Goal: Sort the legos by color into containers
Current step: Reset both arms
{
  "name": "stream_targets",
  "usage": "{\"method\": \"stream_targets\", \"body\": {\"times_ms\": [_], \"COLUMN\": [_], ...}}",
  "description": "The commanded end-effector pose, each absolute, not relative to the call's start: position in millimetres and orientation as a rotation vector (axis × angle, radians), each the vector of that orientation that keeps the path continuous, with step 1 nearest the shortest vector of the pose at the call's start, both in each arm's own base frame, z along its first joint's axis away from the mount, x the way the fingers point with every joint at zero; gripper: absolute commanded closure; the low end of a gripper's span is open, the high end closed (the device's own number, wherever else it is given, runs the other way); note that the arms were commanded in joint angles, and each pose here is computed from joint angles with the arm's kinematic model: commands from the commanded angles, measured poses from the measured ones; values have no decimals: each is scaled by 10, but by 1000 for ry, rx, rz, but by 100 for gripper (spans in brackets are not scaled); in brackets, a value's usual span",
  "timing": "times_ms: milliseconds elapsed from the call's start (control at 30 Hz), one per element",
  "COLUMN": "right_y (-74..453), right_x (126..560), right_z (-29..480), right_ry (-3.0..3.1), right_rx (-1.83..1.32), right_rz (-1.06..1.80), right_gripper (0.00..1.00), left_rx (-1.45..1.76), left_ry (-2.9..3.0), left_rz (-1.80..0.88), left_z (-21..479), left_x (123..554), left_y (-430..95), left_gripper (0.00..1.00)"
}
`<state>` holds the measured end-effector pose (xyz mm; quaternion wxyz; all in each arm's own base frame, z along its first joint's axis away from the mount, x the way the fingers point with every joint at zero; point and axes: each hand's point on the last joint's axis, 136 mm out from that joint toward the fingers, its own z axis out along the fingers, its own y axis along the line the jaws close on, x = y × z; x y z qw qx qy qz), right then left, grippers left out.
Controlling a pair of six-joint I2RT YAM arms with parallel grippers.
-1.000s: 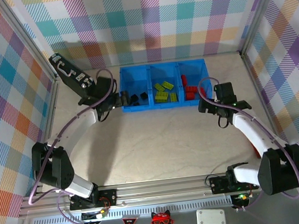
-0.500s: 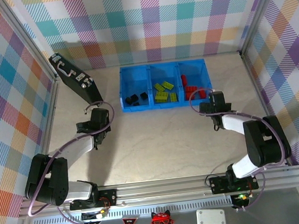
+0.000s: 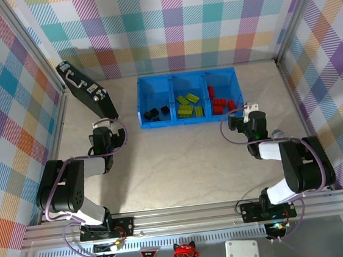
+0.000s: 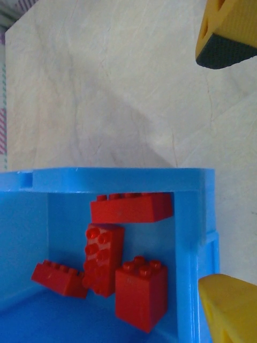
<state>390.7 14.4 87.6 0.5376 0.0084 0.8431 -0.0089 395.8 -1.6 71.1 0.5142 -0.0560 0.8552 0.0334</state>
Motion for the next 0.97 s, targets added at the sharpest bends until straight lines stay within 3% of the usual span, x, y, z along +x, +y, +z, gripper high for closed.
{"method": "stream_targets", "body": {"times_ms": [0,933], "right_y": [251,185], "right_x": [3960,3982], "right_z": [931,915], "right_ry": [1938,1951], "right_rx": [-46,-17], "right_rz": [94,114], "right_gripper": [1,1], "left_rx": [-68,-67], "left_ry": [1980,1969], "left_rz": [-29,-27], "left_z": [806,818], "left_x": [4006,4014], "left_y": [-146,-144], "left_gripper": [0,0]}}
